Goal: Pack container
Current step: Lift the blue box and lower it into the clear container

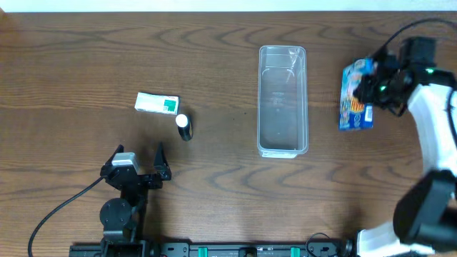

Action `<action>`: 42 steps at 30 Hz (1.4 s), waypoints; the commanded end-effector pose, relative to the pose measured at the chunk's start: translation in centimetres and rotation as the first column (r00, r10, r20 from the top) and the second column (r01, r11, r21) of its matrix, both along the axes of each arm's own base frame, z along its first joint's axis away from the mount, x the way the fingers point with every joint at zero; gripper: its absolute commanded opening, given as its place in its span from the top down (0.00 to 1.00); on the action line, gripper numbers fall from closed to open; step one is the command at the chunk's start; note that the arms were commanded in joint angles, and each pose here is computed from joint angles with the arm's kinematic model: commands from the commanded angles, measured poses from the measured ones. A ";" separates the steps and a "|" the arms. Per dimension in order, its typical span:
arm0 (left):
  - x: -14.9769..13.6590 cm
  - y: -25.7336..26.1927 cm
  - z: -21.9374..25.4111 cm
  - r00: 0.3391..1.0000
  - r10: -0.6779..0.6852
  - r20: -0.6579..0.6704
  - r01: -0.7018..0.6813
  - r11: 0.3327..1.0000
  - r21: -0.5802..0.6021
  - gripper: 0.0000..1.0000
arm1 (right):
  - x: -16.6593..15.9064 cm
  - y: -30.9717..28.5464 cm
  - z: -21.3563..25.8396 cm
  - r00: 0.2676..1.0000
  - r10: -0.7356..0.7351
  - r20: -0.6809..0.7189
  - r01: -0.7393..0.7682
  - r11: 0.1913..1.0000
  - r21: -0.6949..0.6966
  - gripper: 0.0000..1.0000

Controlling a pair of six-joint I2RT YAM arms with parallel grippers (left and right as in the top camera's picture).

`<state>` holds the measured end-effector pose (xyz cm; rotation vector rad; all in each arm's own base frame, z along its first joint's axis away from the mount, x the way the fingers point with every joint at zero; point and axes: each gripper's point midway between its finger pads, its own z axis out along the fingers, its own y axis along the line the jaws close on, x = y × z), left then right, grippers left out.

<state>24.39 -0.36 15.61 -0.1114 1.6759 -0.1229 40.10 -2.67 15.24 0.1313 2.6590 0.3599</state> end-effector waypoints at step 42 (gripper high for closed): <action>0.0 -0.1 -1.9 0.999 -0.006 -0.048 0.006 1.000 0.005 0.02 | 5.8 17.8 2.9 0.990 0.124 0.062 -0.138 0.823 0.550 0.68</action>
